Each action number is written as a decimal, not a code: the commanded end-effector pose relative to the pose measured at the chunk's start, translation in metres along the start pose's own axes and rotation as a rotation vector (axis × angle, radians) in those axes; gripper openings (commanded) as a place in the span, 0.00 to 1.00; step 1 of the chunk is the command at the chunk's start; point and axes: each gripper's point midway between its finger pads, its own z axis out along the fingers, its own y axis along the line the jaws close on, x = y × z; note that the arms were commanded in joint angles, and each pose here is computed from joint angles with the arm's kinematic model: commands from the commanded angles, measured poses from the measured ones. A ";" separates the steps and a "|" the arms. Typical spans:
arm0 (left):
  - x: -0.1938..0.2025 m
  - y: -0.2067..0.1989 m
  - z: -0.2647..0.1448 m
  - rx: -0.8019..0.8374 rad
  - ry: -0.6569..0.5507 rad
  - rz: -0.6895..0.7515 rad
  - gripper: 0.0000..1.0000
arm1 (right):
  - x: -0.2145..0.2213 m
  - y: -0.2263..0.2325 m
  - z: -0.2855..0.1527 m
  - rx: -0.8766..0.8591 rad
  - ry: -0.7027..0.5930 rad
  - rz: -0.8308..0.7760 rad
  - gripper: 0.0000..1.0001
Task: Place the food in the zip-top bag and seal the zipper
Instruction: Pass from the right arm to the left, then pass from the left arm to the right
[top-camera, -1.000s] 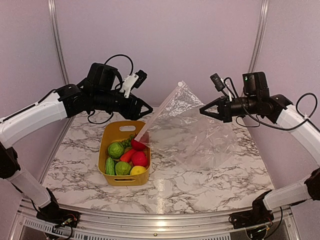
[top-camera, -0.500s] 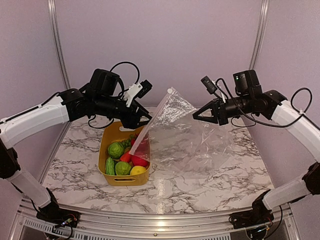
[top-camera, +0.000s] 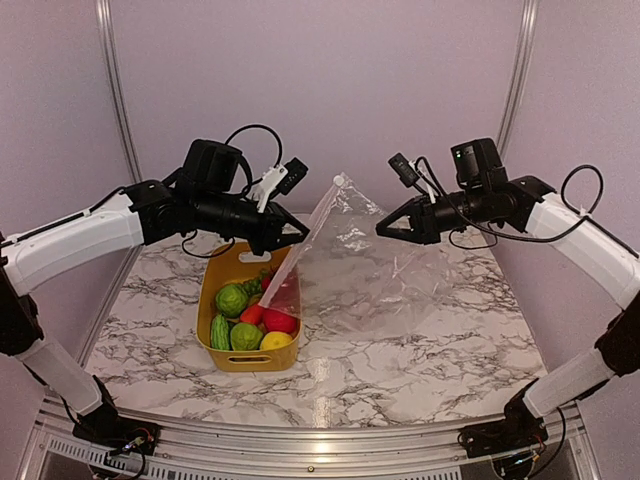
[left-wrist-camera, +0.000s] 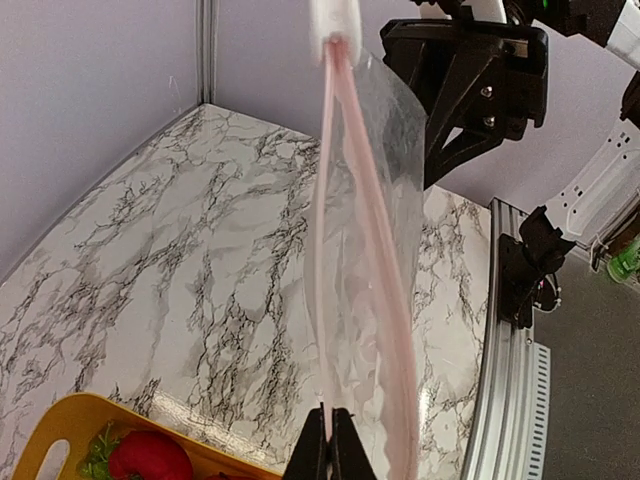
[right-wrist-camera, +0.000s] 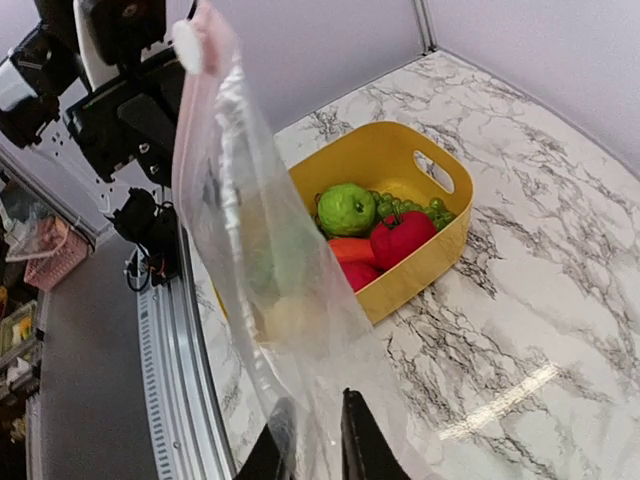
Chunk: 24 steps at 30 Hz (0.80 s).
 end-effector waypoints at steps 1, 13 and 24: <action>-0.019 0.004 0.007 0.006 -0.088 -0.098 0.00 | -0.020 -0.029 0.000 0.170 -0.029 0.010 0.31; -0.090 0.079 0.015 -0.406 -0.484 -0.546 0.00 | -0.074 -0.079 -0.059 0.612 -0.234 0.278 0.72; -0.091 0.075 0.064 -0.454 -0.457 -0.627 0.00 | -0.065 -0.058 0.006 0.522 -0.182 0.286 0.68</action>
